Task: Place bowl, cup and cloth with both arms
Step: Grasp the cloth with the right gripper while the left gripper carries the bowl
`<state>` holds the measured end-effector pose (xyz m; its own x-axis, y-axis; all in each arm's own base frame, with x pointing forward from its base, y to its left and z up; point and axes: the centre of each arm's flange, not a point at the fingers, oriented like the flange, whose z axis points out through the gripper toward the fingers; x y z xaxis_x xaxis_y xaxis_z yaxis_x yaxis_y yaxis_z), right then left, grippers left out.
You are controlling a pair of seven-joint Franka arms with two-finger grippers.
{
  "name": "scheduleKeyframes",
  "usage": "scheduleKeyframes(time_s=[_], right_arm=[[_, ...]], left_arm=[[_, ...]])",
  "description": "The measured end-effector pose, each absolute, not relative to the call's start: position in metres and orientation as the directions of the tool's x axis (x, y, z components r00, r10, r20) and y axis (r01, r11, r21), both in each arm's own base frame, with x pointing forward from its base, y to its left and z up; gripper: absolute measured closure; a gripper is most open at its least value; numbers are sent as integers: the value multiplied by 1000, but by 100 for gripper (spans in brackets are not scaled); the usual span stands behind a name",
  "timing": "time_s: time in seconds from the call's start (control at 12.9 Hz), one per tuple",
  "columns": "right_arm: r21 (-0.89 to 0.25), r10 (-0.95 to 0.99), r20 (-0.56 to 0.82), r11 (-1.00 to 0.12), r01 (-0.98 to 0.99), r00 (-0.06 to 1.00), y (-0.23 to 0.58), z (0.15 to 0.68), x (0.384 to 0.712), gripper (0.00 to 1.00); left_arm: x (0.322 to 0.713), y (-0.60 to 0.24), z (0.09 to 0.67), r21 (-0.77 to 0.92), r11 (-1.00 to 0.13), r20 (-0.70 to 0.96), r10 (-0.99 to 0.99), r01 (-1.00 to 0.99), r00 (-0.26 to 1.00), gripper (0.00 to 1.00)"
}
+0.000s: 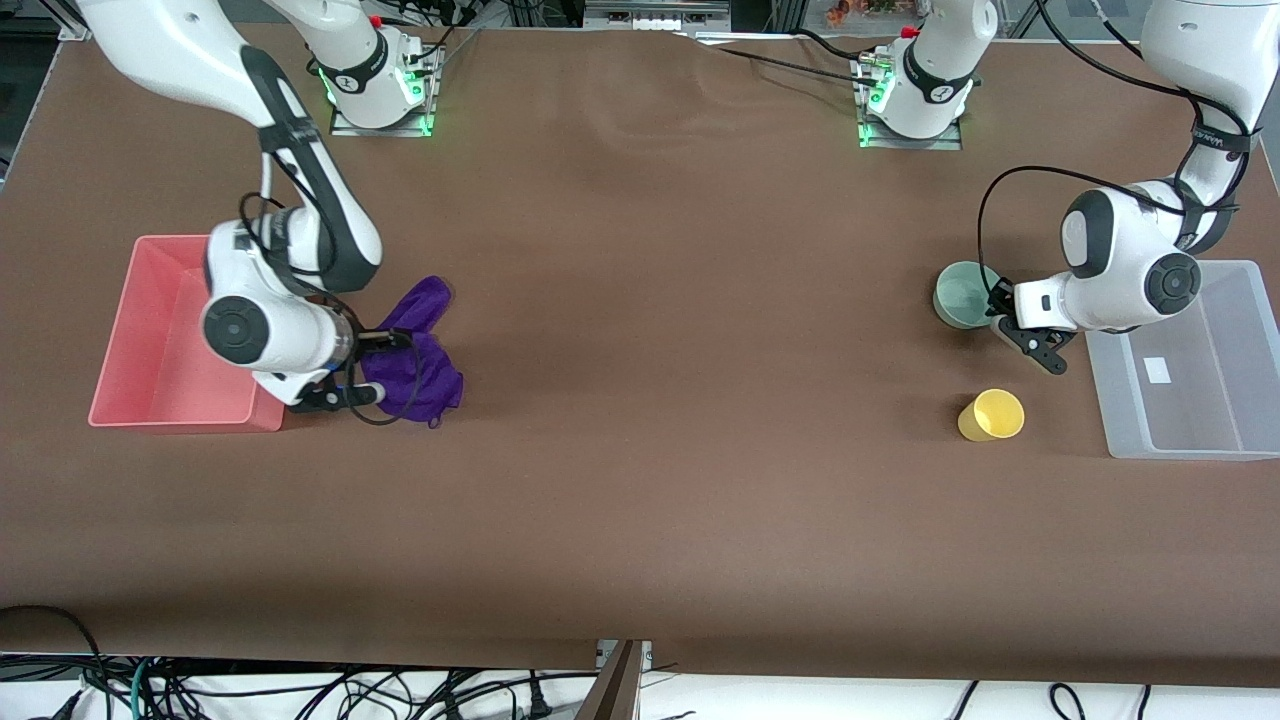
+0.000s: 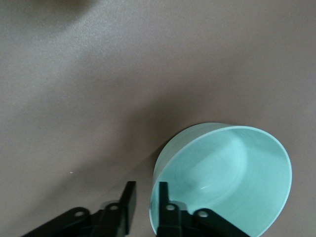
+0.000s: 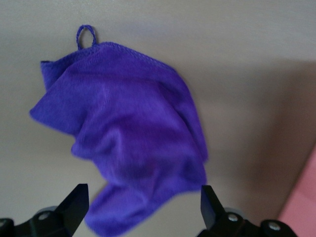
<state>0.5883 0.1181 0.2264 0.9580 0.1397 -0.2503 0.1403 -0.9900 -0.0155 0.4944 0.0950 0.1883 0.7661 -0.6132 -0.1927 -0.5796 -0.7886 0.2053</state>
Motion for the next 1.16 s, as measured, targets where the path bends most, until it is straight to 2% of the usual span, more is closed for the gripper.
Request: scheduleKeyframes(time_s=[0.08, 0.16, 0.31, 0.39, 0.62, 0.7, 0.85, 0.93, 1.16], right_arm=[[-17, 145, -241, -989, 145, 960, 122, 214, 587, 0], [-18, 150, -235, -989, 150, 960, 125, 205, 586, 0], [-21, 154, -219, -988, 153, 963, 128, 191, 586, 0], [-22, 154, -210, -988, 153, 966, 128, 185, 586, 9], [-29, 166, -203, -986, 163, 965, 136, 180, 584, 48], [-32, 172, -202, -985, 169, 964, 140, 180, 583, 58], [-34, 177, -195, -984, 174, 965, 143, 186, 586, 82], [-33, 177, -202, -984, 174, 963, 144, 193, 589, 93], [-28, 178, -265, -984, 177, 948, 143, 243, 607, 95]], left_arm=[[495, 95, 189, 204, -788, -191, -614, -581, 766, 92], [498, 95, 193, 199, -788, -186, -615, -583, 766, 97], [511, 98, 217, 196, -789, -189, -614, -583, 767, 97], [523, 101, 241, 205, -789, -203, -613, -579, 764, 97], [569, 113, 342, 192, -786, -198, -617, -587, 762, 97], [581, 121, 369, 173, -787, -180, -617, -593, 766, 97], [588, 161, 401, 153, -786, -153, -617, -599, 772, 97], [583, 193, 398, 152, -791, -160, -612, -593, 775, 97], [562, 300, 351, 165, -808, -177, -588, -566, 789, 97]])
